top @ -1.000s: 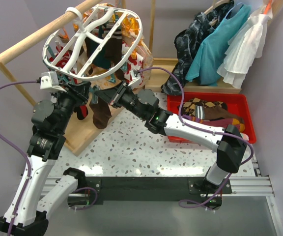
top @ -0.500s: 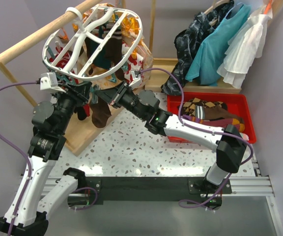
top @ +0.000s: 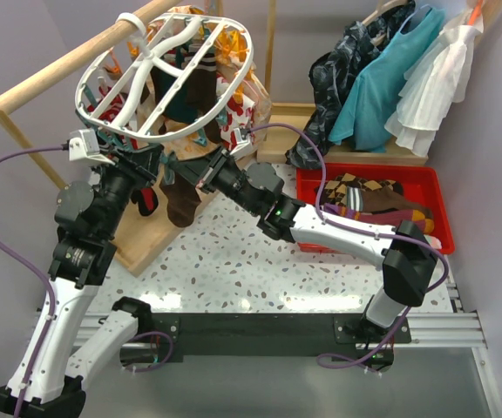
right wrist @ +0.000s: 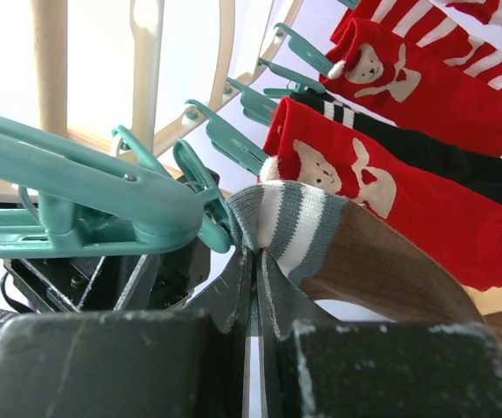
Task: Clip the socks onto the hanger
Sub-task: Clamp the sock onto the hanger.
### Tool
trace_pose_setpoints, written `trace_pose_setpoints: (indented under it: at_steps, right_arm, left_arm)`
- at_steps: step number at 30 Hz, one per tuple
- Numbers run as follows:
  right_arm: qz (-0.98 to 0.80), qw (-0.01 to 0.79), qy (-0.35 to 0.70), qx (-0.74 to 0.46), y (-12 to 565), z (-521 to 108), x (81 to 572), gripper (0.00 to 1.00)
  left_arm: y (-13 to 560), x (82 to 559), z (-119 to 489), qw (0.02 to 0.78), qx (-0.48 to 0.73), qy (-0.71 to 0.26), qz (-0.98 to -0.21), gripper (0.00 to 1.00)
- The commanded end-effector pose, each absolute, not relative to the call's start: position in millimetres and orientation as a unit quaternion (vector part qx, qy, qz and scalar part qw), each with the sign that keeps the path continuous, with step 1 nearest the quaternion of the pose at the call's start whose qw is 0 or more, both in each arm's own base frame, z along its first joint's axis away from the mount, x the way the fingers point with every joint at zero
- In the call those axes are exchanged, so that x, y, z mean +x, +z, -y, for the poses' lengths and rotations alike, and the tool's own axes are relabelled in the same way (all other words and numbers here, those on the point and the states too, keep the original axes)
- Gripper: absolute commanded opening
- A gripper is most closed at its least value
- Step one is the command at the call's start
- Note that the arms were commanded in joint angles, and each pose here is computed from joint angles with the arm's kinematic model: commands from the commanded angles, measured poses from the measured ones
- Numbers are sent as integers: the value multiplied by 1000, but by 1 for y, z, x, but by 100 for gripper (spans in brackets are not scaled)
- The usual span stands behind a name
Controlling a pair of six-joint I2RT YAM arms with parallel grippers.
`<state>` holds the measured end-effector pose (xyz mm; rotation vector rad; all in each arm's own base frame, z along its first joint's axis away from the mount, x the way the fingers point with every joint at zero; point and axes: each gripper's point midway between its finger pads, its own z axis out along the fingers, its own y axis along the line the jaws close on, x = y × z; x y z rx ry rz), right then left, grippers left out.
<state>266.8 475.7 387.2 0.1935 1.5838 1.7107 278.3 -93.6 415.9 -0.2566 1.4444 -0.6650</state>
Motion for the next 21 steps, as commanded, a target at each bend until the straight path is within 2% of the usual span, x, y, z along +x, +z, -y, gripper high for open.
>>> trace_pose_setpoints:
  at_steps: [1, 12, 21]
  right_arm:
    - [-574, 404, 707, 91, 429, -467, 263, 0]
    - [-566, 398, 716, 87, 439, -464, 257, 0]
    - [-567, 390, 720, 93, 435, -469, 260, 0]
  left_arm:
    - [404, 280, 99, 680, -108, -304, -658, 0]
    - [397, 284, 87, 691, -115, -266, -662, 0]
    - [404, 281, 93, 690, -113, -291, -653, 0]
